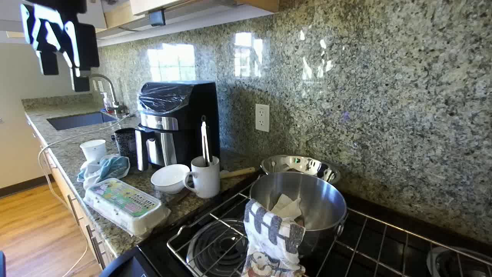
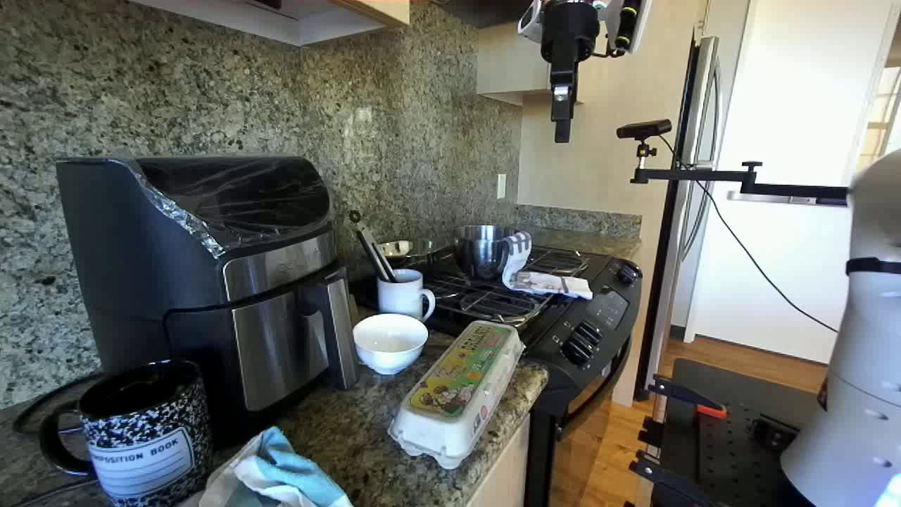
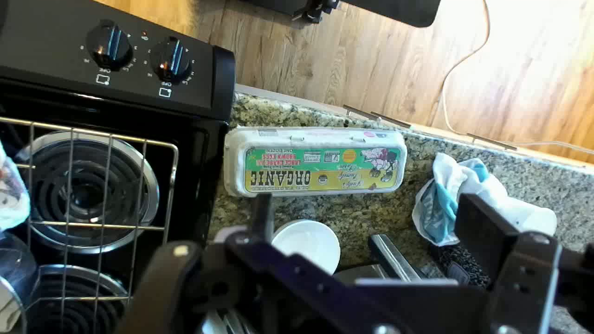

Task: Pick the bowl on the counter and put it on the stove

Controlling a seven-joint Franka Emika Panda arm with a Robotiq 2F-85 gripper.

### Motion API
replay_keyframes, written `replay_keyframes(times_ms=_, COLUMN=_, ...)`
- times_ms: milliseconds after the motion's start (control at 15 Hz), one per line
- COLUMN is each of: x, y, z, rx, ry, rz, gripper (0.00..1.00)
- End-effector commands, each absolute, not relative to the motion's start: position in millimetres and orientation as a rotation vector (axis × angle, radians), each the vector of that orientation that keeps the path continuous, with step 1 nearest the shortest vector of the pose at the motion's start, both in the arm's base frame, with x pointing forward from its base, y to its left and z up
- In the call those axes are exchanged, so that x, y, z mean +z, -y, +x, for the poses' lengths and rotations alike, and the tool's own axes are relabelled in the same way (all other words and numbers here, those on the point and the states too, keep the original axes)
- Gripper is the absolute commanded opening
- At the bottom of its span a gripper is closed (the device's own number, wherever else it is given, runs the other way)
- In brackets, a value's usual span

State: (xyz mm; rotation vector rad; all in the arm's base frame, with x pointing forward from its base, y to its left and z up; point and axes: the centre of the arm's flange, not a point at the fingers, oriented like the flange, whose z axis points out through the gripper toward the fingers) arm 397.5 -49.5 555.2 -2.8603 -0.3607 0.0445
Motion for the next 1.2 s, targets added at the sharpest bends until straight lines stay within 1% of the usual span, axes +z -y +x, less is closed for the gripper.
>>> replay_keyframes(times_ms=0, x=555, y=49, z=398, rx=0.044, ry=0.361, rz=-2.86, gripper=1.0)
replay_keyframes(times_ms=600, x=550, y=50, z=401, rx=0.052, ry=0.351, rz=-2.861, gripper=1.0)
replay_keyframes(times_ms=1133, x=490, y=38, z=442, rx=0.112, ry=0.504, rz=-2.814, gripper=1.0)
